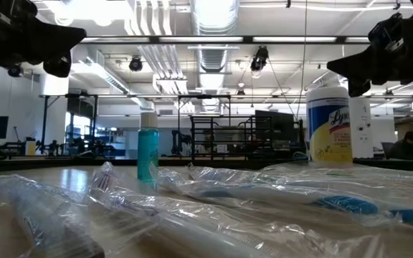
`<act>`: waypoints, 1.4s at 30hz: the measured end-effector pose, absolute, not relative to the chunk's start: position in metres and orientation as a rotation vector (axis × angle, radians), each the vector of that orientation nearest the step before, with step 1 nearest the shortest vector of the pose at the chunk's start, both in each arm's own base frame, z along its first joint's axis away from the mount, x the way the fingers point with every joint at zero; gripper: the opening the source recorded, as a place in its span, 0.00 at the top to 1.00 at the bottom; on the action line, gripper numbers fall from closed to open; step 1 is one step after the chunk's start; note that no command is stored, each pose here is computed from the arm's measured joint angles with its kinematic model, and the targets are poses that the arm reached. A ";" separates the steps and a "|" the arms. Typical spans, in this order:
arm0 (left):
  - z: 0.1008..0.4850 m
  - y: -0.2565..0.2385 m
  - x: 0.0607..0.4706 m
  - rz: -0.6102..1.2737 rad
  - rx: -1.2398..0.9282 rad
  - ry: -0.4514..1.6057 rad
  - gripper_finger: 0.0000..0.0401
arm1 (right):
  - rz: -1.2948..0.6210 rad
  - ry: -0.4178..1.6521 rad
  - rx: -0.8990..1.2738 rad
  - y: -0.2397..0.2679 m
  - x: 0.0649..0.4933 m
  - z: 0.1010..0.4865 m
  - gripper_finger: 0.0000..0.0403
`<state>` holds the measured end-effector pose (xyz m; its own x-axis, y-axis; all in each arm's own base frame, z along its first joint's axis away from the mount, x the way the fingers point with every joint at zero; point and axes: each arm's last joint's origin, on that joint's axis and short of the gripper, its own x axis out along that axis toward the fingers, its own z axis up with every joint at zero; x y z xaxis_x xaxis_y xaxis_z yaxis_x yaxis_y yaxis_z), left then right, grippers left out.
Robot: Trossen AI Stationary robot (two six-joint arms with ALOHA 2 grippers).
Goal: Pick & Place toothbrushing station
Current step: Put the right mouthwash bottle into the wire organizer
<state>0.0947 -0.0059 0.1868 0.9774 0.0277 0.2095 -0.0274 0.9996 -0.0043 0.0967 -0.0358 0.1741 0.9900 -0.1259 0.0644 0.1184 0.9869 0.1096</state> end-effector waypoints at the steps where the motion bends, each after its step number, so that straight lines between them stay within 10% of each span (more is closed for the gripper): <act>1: 0.188 -0.006 0.094 0.030 -0.002 -0.217 0.98 | -0.126 -0.071 0.106 -0.036 0.097 0.174 0.98; 23: 0.195 -0.006 0.093 0.017 -0.115 -0.273 0.98 | -0.071 -0.015 0.087 -0.032 0.094 0.287 0.97; 42: 0.193 -0.006 0.093 0.015 -0.128 -0.281 0.98 | 0.028 0.559 0.245 -0.012 0.114 0.352 0.62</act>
